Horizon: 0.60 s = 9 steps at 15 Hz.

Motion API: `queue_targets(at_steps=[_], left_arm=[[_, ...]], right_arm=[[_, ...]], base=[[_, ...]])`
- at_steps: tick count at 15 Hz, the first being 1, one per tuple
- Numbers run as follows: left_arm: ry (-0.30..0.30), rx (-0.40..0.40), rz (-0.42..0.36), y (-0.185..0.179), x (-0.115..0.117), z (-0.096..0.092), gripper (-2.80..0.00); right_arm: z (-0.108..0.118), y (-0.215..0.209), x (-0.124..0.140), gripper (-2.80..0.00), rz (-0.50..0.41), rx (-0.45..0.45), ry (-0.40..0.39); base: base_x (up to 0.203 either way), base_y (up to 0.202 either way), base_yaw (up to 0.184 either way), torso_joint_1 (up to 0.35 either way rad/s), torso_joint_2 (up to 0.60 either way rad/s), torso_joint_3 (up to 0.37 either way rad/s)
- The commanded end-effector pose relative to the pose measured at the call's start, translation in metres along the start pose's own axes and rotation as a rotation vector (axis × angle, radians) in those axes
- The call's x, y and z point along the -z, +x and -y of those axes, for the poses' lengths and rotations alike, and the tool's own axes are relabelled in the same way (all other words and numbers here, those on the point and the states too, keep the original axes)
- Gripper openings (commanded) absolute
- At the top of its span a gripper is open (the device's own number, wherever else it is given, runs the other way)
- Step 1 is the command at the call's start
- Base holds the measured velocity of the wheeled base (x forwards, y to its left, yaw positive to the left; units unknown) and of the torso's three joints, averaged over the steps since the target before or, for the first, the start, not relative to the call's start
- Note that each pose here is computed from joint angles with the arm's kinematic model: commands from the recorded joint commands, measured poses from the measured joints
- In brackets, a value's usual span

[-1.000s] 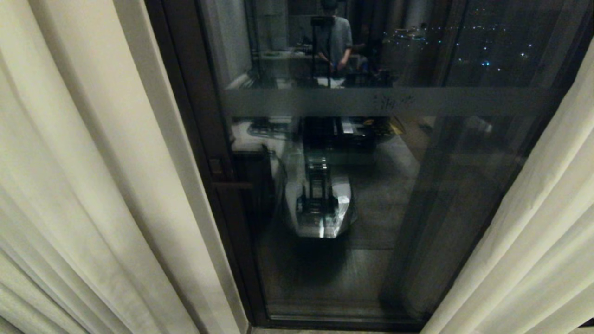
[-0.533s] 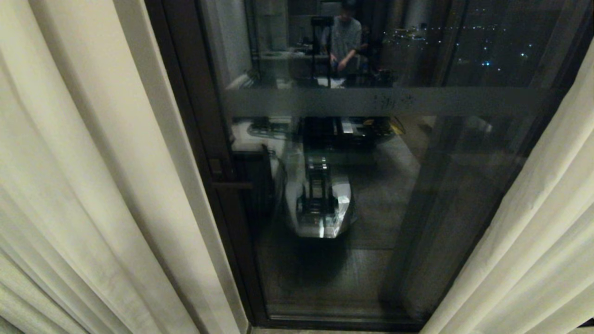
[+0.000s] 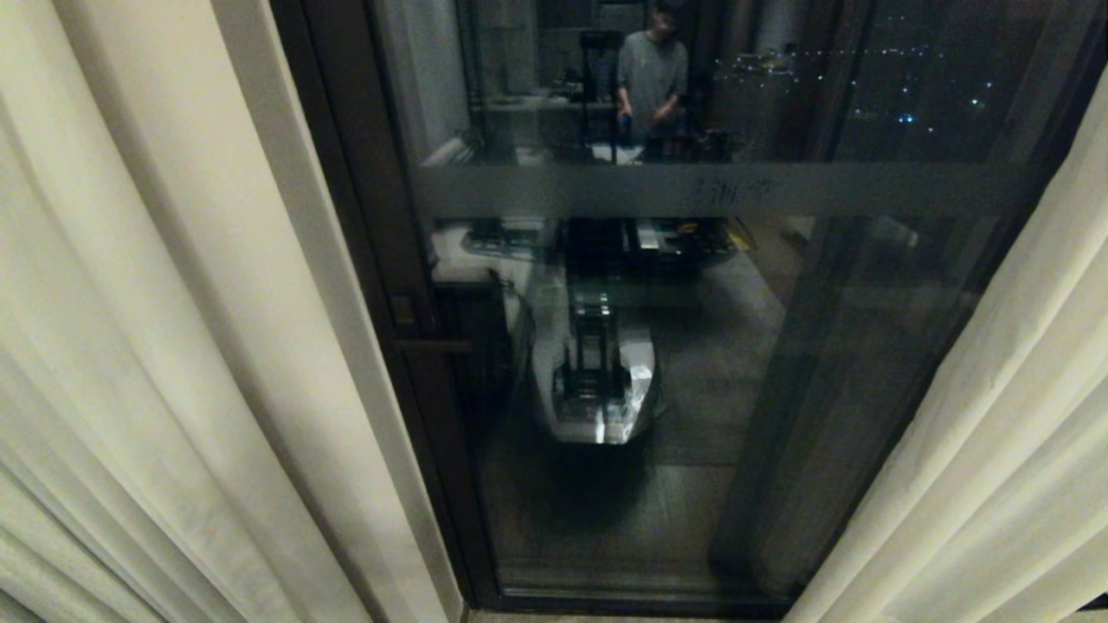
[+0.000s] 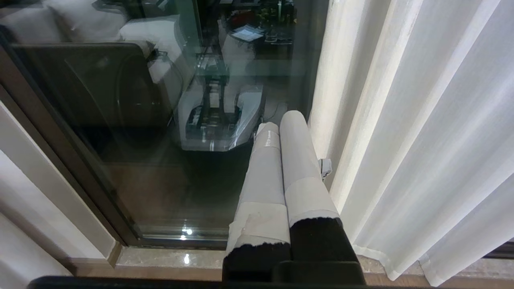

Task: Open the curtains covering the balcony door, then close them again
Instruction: Pull the inner curtains open on both sides

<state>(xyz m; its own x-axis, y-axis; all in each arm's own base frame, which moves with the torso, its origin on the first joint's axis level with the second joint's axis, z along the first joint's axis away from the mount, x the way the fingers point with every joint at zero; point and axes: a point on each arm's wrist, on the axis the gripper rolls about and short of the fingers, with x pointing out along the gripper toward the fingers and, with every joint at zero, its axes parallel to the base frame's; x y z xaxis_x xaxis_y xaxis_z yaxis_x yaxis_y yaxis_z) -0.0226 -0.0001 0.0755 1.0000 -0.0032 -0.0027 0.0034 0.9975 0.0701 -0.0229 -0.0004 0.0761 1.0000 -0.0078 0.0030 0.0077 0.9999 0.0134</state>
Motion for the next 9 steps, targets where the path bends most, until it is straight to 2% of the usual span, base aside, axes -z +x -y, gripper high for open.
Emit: queue_targets(at_steps=[1,9], left_arm=[[0.002,0.0,0.003,-0.0002,0.0001,0.0,-2.8],[0.002,0.0,0.003,-0.0002,0.0001,0.0,-2.8]], right_arm=[[0.0,0.0,0.0,-2.8,0.0,0.0,0.0],[0.0,0.0,0.0,-2.8,0.0,0.0,0.0]], base=[[0.0,0.0,0.0,0.0,0.0,0.0],[0.0,0.0,0.0,0.0,0.0,0.0]])
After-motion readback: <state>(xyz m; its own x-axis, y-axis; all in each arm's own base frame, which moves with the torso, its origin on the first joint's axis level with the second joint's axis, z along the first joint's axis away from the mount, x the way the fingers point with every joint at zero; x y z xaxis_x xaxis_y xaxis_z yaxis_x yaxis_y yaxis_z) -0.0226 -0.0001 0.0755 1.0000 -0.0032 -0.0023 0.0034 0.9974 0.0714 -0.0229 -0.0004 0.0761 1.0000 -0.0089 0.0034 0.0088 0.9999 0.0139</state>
